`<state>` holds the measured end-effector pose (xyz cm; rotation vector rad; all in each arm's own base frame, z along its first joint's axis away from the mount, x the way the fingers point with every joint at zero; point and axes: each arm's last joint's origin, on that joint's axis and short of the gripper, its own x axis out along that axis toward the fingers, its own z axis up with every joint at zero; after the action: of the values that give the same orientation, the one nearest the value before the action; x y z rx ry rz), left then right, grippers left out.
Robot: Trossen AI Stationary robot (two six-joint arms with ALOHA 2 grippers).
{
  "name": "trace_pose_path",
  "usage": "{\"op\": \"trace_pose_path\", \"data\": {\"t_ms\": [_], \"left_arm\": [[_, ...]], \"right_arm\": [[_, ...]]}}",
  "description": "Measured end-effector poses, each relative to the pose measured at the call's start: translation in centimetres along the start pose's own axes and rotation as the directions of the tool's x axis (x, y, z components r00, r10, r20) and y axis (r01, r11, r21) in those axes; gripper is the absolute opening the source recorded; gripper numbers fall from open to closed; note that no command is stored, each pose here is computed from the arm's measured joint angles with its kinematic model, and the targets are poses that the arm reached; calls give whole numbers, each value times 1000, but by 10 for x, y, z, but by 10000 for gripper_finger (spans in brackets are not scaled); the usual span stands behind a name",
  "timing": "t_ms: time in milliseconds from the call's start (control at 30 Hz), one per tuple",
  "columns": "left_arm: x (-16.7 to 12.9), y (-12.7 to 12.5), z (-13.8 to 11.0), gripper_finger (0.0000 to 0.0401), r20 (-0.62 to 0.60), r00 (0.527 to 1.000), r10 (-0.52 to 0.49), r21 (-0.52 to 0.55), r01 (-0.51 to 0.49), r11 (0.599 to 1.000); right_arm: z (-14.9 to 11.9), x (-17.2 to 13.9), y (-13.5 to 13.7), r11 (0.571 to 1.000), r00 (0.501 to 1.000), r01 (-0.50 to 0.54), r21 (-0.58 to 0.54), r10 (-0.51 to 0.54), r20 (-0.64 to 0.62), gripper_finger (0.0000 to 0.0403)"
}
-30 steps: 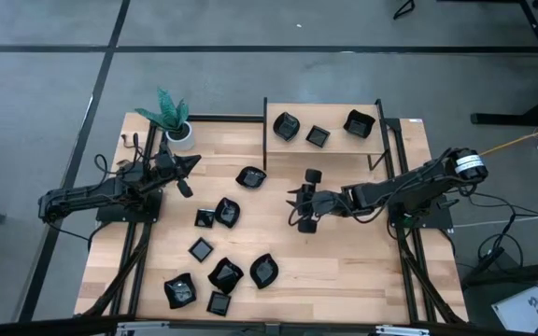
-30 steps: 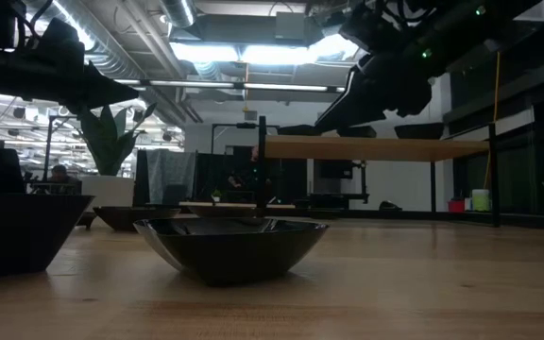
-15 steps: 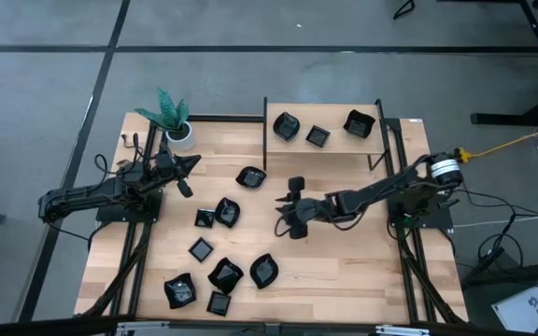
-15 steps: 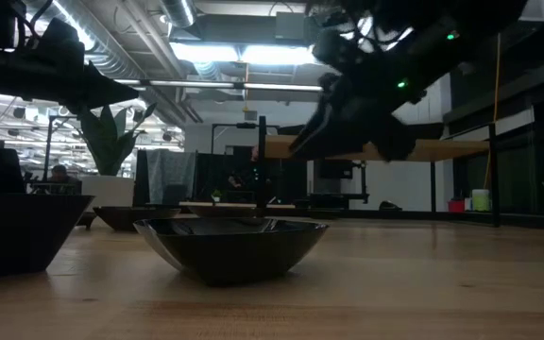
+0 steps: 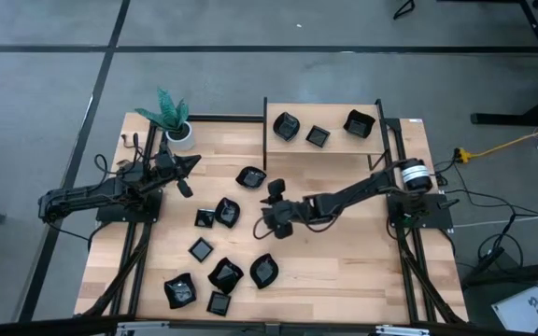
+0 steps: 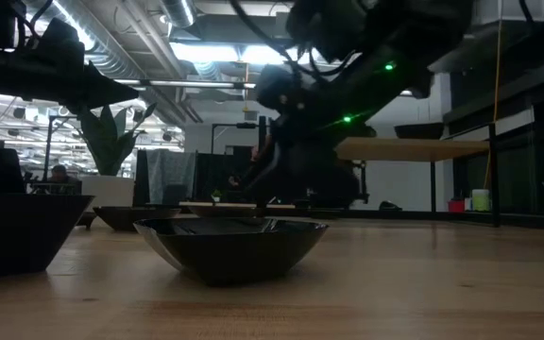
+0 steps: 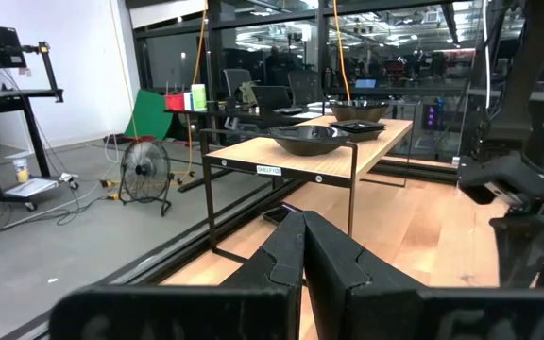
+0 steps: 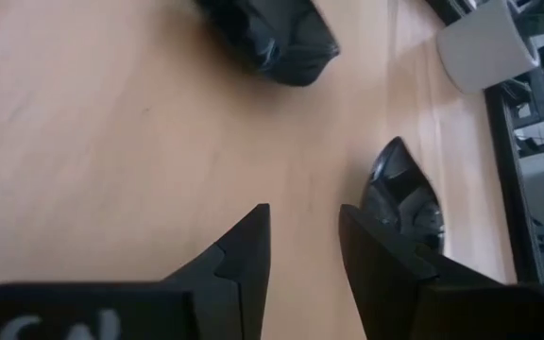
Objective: Pick & Place Mini shaped plates
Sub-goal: Stack the black leaf-shaped plate on top of the black leaf-shaped plate on the shelf
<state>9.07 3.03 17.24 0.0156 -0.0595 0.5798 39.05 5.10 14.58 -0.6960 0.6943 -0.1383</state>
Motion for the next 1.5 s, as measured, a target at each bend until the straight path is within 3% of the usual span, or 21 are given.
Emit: {"op": "trace_pose_path", "data": {"t_ms": [333, 667, 1000, 1200, 1500], "left_arm": [[0, 0, 0, 4, 0, 1000, 0, 0, 0, 1000], [0, 0, 0, 4, 0, 1000, 0, 0, 0, 1000], [0, 0, 0, 4, 0, 1000, 0, 0, 0, 1000], [0, 0, 0, 4, 0, 1000, 0, 0, 0, 1000], [0, 0, 0, 4, 0, 1000, 0, 0, 0, 1000]], "right_arm": [[8, 10, -12, 999, 999, -31, 29, 29, 42, 127], [7, 12, -15, 999, 997, -47, -10, 47, 61, 127], [-13, 34, -20, 999, 999, -50, 6, 50, 15, 127], [-23, 50, -17, 998, 998, 57, -5, -57, -26, 127], [-23, 54, -20, 996, 997, 83, -21, -83, 5, 127]]}}
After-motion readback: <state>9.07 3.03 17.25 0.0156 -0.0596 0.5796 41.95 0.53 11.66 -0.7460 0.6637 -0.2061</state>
